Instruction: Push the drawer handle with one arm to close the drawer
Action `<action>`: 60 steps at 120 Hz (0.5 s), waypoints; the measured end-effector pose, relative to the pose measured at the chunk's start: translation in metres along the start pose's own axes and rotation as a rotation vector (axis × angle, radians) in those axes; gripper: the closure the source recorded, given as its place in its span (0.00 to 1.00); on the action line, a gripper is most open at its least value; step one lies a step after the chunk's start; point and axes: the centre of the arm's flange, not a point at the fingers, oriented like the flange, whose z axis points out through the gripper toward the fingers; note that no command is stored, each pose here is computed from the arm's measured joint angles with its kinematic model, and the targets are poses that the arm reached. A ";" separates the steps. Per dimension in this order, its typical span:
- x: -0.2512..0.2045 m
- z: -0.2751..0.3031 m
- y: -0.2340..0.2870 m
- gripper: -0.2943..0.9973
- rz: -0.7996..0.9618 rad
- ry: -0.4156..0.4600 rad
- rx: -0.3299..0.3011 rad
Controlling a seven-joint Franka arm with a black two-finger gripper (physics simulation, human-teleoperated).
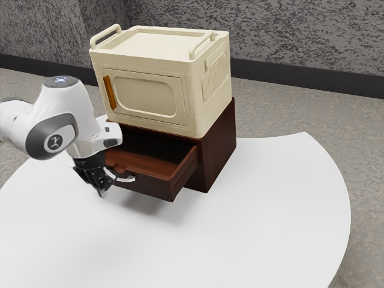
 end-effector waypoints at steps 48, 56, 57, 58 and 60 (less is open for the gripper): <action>0.033 0.021 -0.001 0.84 0.007 0.079 0.003; 0.038 0.026 0.000 0.84 0.015 0.087 0.005; 0.039 0.026 0.000 0.84 0.016 0.088 0.005; 0.039 0.027 0.000 0.84 0.017 0.089 0.005; 0.041 0.027 0.000 0.84 0.019 0.092 0.005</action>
